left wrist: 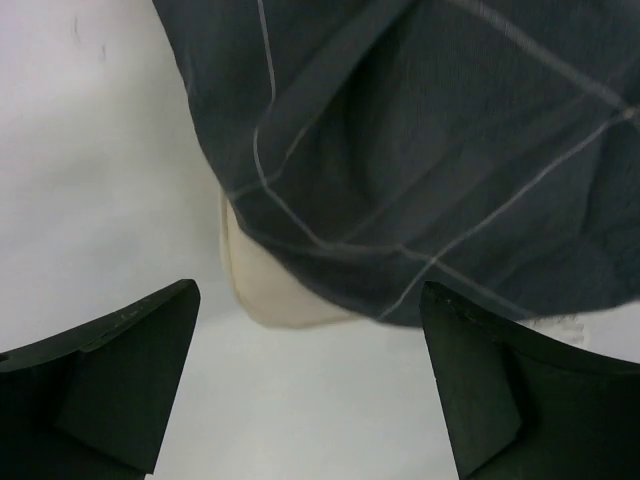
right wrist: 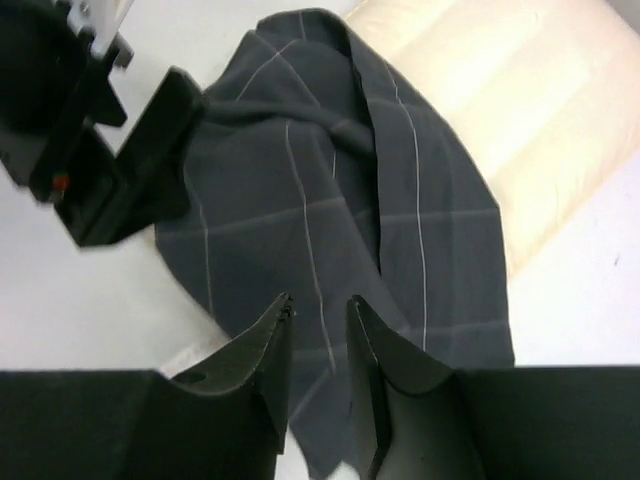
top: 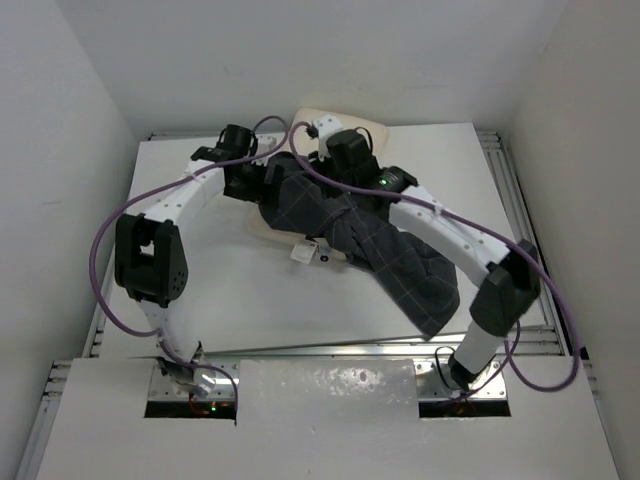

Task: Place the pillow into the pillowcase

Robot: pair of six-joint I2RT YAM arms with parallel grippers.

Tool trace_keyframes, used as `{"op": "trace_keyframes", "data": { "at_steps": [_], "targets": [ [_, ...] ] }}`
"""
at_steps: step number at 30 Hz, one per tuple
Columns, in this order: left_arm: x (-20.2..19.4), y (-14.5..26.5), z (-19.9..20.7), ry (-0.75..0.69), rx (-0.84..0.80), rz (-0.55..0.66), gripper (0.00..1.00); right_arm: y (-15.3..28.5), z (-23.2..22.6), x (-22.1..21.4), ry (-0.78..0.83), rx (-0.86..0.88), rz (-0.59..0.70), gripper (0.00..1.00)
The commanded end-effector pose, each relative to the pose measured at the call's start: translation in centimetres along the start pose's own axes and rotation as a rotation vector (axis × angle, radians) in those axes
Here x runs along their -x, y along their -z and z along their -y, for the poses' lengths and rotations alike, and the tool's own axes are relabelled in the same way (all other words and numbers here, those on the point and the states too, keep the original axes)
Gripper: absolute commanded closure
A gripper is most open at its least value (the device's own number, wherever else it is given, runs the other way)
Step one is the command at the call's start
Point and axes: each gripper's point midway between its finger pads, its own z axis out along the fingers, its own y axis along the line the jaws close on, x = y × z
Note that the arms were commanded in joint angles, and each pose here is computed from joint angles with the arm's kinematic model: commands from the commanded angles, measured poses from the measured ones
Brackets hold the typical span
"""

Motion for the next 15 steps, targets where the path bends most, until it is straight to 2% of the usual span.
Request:
{"op": "trace_keyframes", "data": {
  "at_steps": [1,2,4,5,6,7,8,10,11,14,15],
  "targets": [
    [5.6,0.6,1.1,0.040,-0.062,0.190,0.10,-2.9,0.7,4.0,-0.030,-0.025,0.072,0.72],
    [5.7,0.3,1.3,0.050,-0.071,0.190,0.12,-5.3,1.1,2.7,-0.047,-0.041,0.029,0.71],
    [5.5,-1.2,1.4,0.060,-0.087,0.159,0.14,-6.6,1.3,4.7,-0.082,-0.030,0.060,0.64],
    [5.3,-1.7,1.4,0.064,-0.087,0.147,0.17,-8.7,1.6,3.4,-0.102,-0.030,0.025,0.61],
    [4.7,-2.8,1.3,0.099,-0.086,0.119,0.20,-9.6,1.7,3.5,-0.111,-0.025,0.025,0.55],
    [4.4,-3.3,1.2,0.105,-0.085,0.102,0.25,-10.2,1.7,4.1,-0.116,-0.019,0.038,0.54],
    [4.1,-3.8,1.1,0.109,-0.084,0.091,0.35,-12.1,1.5,2.7,-0.099,-0.008,0.013,0.54],
    [3.4,-4.8,0.9,0.114,-0.075,0.063,0.52,-13.4,1.6,2.7,-0.089,-0.015,0.021,0.54],
    [3.3,-5.1,0.7,0.111,-0.072,0.054,0.67,-14.8,1.7,1.6,-0.087,-0.024,0.003,0.54],
    [3.0,-4.7,-0.1,0.102,-0.027,0.034,0.97,-16.3,2.2,1.5,-0.122,-0.043,0.025,0.55],
    [2.8,-4.4,-0.5,0.075,-0.008,0.028,1.00,-16.9,2.4,1.0,-0.135,-0.047,0.022,0.56]
  ]
}}
